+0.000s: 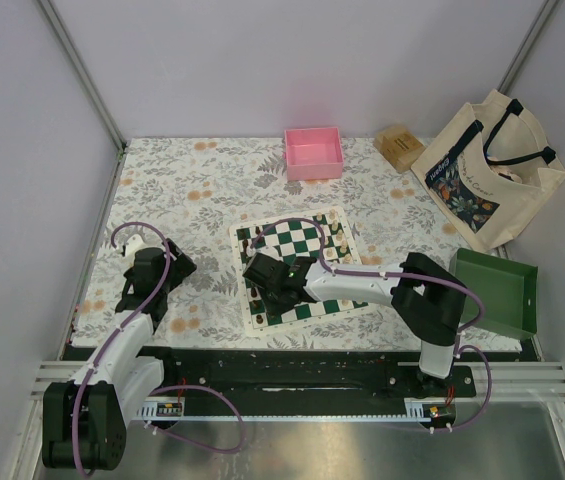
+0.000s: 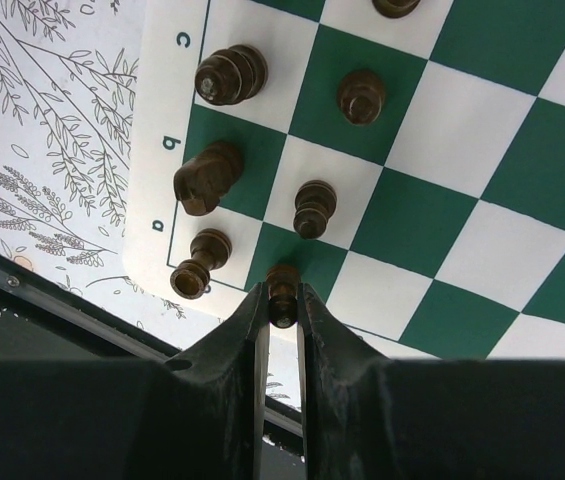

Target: Set up the chess pieces on the board

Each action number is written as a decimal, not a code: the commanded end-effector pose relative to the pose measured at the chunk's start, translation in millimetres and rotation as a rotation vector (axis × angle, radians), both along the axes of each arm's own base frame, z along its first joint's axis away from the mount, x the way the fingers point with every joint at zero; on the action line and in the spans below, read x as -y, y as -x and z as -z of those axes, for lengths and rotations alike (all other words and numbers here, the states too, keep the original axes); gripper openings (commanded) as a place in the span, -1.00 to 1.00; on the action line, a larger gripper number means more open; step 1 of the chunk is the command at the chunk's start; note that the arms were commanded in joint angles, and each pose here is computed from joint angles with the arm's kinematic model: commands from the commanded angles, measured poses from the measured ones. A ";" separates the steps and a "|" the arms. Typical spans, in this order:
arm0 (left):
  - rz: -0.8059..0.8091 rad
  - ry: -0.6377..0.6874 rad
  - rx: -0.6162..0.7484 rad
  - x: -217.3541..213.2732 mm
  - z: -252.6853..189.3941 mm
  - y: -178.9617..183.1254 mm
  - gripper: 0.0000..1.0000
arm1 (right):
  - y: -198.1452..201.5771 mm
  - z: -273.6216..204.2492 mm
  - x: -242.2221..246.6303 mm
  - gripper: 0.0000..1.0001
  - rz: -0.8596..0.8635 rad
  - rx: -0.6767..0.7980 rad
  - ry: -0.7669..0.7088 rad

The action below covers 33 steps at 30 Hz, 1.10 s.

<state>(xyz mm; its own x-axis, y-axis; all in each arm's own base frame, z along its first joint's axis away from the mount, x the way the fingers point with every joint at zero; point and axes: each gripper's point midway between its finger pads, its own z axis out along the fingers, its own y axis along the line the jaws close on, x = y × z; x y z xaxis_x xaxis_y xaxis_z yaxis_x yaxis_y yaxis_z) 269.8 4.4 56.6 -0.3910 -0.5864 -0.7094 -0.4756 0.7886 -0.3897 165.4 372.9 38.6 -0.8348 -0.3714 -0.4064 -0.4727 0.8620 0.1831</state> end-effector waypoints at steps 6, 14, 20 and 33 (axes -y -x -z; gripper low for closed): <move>0.012 0.001 0.057 1.6 -11.6 -8.7 0.98 | -3.9 -9.2 -9.3 -0.60 -0.002 0.037 -0.007; 0.012 0.001 0.059 1.6 -11.9 -9.0 0.98 | -2.8 -2.7 -7.1 -0.54 -0.007 0.036 0.019; 0.014 0.001 0.059 1.9 -12.1 -8.6 0.98 | -2.6 -3.4 -8.2 -0.40 -0.010 0.038 0.018; 0.015 0.002 0.056 2.1 -11.3 -8.4 0.98 | -3.3 -10.0 -9.1 -0.30 -0.017 0.046 0.007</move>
<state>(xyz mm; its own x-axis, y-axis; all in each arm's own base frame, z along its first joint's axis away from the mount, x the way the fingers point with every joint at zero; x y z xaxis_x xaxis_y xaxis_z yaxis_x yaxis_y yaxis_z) 269.8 4.4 56.6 -0.3910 -0.5864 -0.7094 -0.4756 0.7886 -0.3897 162.5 371.3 32.7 -0.8317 -0.3933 -0.3920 -0.4812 0.8627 0.1554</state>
